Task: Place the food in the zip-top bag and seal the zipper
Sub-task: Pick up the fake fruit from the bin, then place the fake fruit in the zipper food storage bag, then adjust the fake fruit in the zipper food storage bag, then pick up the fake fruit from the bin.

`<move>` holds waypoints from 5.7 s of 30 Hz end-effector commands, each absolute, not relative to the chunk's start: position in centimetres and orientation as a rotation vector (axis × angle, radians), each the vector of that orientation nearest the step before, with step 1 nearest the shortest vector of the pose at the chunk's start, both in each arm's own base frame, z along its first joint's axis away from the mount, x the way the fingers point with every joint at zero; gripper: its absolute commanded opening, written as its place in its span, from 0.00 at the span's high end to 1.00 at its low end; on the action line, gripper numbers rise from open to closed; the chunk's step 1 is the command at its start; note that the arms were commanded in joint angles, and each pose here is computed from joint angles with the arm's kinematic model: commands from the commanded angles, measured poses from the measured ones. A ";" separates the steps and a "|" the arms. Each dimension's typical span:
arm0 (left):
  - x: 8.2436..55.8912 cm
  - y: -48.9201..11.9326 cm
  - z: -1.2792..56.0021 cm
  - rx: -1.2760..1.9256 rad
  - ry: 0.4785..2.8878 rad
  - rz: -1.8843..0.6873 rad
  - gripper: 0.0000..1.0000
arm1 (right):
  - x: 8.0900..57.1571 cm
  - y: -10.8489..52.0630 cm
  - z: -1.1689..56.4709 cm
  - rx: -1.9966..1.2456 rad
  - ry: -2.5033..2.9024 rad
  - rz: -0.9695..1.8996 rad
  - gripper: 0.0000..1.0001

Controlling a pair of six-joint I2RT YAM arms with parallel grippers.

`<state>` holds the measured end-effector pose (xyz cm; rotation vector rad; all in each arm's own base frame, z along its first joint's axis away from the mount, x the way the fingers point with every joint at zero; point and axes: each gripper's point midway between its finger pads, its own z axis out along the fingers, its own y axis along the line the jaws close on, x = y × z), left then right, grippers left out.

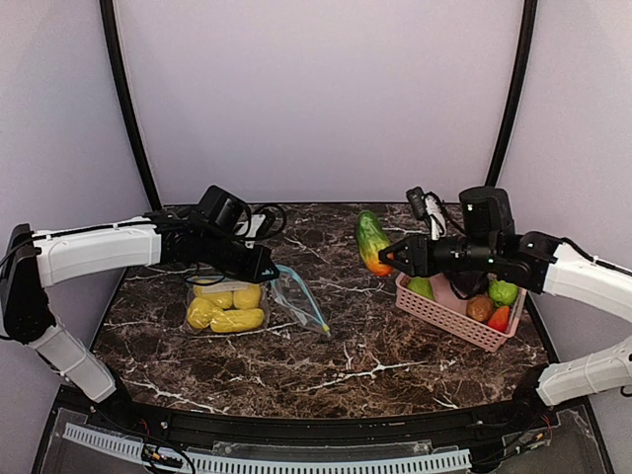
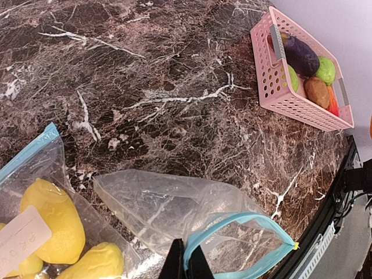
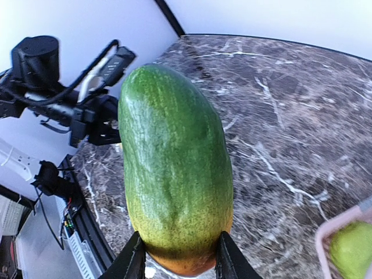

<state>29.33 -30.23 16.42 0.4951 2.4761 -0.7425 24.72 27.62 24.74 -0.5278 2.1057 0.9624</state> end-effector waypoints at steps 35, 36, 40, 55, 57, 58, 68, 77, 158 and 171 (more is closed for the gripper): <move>28.4 -31.3 14.9 0.530 2.523 -0.845 0.99 | 21.6 41.5 15.2 -0.853 2.037 1.111 0.74; 28.4 -31.3 14.9 0.529 2.524 -0.843 0.99 | 21.6 41.4 14.9 -0.853 2.055 1.097 0.74; 28.5 -31.2 15.3 0.530 2.511 -0.835 0.99 | 21.7 40.9 13.4 -0.871 2.140 1.012 0.76; 28.6 -31.1 16.1 0.556 2.466 -0.831 0.99 | 21.5 39.2 10.4 -0.919 2.390 0.795 0.76; 28.5 -31.2 16.1 0.562 2.468 -0.836 0.99 | 21.5 39.2 10.7 -0.927 2.400 0.785 0.69; 28.5 -31.2 16.1 0.564 2.468 -0.836 0.99 | 21.5 39.3 11.1 -0.928 2.393 0.792 0.63; 28.2 -31.3 15.9 0.574 2.475 -0.852 0.99 | 21.9 40.9 17.6 -0.915 2.241 0.915 0.24; 27.9 -31.3 15.8 0.582 2.480 -0.867 0.99 | 24.7 42.9 15.4 -0.869 2.233 0.833 0.19; 28.3 -28.6 15.4 0.474 2.449 -0.739 0.99 | 24.3 0.1 8.3 0.869 2.610 -0.087 0.34; 28.2 -28.1 15.2 0.485 2.447 -0.718 0.99 | 23.5 -0.6 6.0 1.006 2.608 -0.143 0.46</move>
